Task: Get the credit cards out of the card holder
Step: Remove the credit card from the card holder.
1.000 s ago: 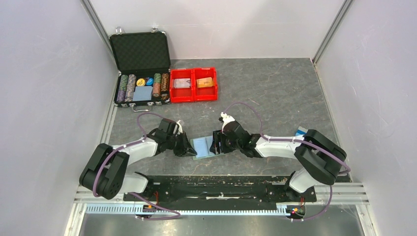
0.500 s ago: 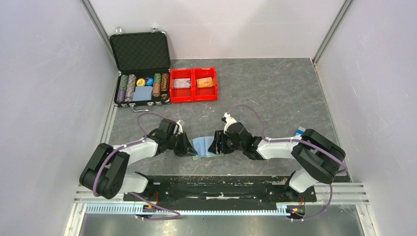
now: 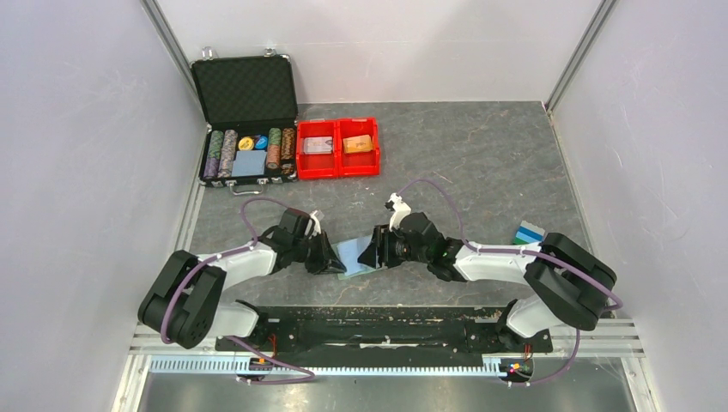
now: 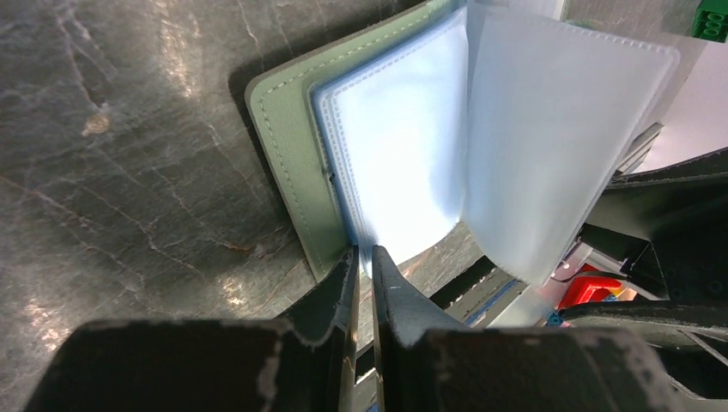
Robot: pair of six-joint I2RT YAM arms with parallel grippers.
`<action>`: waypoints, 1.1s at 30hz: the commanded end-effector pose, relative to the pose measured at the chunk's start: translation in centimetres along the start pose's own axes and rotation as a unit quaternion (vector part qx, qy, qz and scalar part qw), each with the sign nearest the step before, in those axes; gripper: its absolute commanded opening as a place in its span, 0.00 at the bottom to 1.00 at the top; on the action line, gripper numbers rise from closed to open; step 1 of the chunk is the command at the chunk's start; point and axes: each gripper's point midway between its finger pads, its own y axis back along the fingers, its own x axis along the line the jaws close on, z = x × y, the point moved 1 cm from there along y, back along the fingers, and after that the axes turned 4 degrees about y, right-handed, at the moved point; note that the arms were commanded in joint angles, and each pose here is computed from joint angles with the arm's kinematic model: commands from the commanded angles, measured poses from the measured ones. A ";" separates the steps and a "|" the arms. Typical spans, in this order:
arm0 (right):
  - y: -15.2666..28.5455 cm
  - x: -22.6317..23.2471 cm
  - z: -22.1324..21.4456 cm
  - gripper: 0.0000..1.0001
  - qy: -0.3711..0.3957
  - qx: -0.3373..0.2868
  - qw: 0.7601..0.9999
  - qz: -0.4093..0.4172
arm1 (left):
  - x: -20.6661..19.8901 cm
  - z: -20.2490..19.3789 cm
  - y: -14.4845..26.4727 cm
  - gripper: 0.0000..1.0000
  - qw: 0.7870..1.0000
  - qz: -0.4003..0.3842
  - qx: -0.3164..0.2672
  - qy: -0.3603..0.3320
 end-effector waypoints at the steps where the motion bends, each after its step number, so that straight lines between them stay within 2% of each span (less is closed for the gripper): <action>1: -0.1 0.5 0.7 0.51 0.019 -0.013 1.000 0.010 | -1.3 0.7 0.4 0.15 1.000 -0.011 -0.020 0.001; 3: 0.0 -0.1 0.9 0.54 0.031 -0.017 0.999 -0.009 | -1.9 1.4 1.0 0.16 0.999 -0.010 -0.037 -0.005; 6: 0.6 -2.6 1.4 0.58 0.056 -0.020 0.995 -0.083 | -2.9 2.5 2.3 0.26 0.998 -0.002 -0.066 -0.019; 8: 0.9 -3.8 1.8 0.59 0.071 -0.024 0.991 -0.116 | -3.3 3.3 3.2 0.30 0.996 0.005 -0.088 -0.026; 13: 0.7 -4.3 1.9 0.59 0.077 -0.015 0.990 -0.121 | -2.3 4.2 4.6 0.32 0.990 0.050 -0.128 -0.038; 33: -0.1 -6.2 0.7 0.63 0.093 0.026 0.982 -0.160 | -0.4 2.6 0.7 0.33 0.997 0.037 -0.061 -0.016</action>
